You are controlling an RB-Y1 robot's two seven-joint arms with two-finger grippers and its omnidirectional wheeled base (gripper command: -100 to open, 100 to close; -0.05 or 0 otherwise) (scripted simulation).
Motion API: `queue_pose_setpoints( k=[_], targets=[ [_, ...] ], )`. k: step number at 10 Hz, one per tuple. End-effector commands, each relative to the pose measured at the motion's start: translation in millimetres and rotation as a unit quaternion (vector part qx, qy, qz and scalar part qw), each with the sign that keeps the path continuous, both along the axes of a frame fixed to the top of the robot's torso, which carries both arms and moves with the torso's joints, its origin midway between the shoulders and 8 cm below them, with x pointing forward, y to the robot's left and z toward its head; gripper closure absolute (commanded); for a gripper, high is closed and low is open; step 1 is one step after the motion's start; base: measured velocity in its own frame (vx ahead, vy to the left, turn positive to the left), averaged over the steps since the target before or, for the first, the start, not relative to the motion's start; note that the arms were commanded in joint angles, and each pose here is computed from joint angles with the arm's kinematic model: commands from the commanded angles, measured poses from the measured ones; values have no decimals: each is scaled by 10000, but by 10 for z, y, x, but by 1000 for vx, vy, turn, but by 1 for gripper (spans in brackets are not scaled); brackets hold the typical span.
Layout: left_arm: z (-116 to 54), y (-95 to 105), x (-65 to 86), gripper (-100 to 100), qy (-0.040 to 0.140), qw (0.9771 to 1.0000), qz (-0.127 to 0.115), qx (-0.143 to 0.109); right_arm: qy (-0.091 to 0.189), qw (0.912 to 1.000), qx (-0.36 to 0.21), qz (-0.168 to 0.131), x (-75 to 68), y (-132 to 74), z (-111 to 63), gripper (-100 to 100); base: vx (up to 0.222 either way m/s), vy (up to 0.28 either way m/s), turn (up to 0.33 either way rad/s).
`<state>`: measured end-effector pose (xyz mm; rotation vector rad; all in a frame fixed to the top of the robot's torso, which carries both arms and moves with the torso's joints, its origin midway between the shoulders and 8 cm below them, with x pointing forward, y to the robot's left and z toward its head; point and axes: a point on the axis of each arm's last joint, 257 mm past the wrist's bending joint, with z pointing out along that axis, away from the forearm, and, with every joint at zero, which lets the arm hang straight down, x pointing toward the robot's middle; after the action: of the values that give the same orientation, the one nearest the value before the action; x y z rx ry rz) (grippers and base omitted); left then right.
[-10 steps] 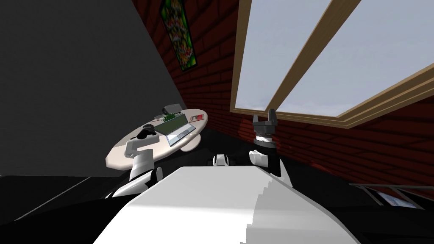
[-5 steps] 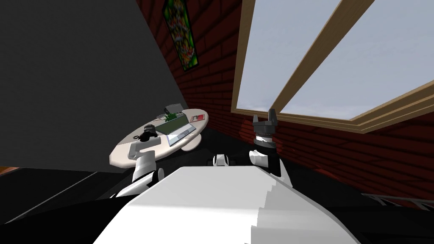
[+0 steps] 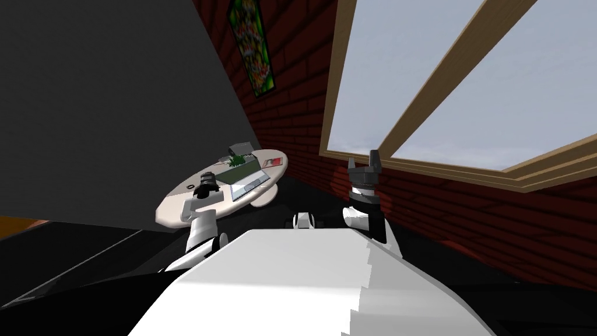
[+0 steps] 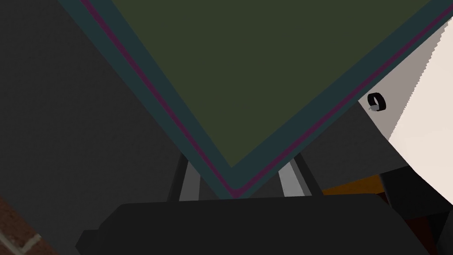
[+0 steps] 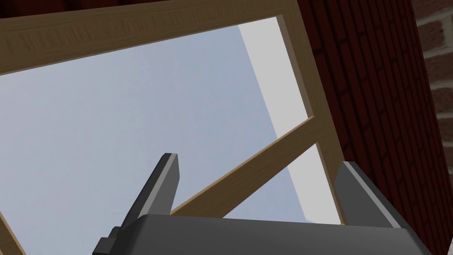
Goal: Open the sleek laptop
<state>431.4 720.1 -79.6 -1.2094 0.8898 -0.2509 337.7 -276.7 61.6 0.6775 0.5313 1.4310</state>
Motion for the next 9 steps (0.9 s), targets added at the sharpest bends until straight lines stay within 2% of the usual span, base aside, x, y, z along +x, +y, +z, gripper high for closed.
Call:
queue_pose_setpoints(
  k=[1, 2, 3, 4, 5, 7, 8, 9],
  targets=[
    [-89, -80, -7, 100, -75, 9998, -102, 129, 0, 10000, 0, 0, 0, 0, 0, 0, 43, -41, 78],
    [-62, -92, 1, 100, -112, 9997, -129, 168, 0, 10000, 0, 0, 0, 0, 0, 0, 17, -22, 17],
    [-183, -139, -27, 100, -102, 9996, -159, 209, 0, 10000, 0, 0, 0, 0, 0, 0, 43, -25, 96],
    [-114, -172, -9, 100, -195, 9991, -230, 308, 0, 10000, 0, 0, 0, 0, 0, 0, 38, -41, 87],
    [-256, -214, -43, 100, -156, 9991, -243, 318, 0, 10000, 0, 0, 0, 0, 0, 0, 47, -45, 140],
    [-137, -277, -14, 100, -318, 9976, -368, 489, 0, 10000, 0, 0, 0, 0, 0, 0, 29, -39, 47],
    [-286, -322, -49, 100, -268, 9977, -379, 487, 0, 10000, 0, 0, 0, 0, 0, 0, 32, -42, 120],
    [-226, -356, -36, 100, -350, 9968, -444, 574, 0, 10000, 0, 0, 0, 0, 0, 0, 39, -42, 79]
  ],
)
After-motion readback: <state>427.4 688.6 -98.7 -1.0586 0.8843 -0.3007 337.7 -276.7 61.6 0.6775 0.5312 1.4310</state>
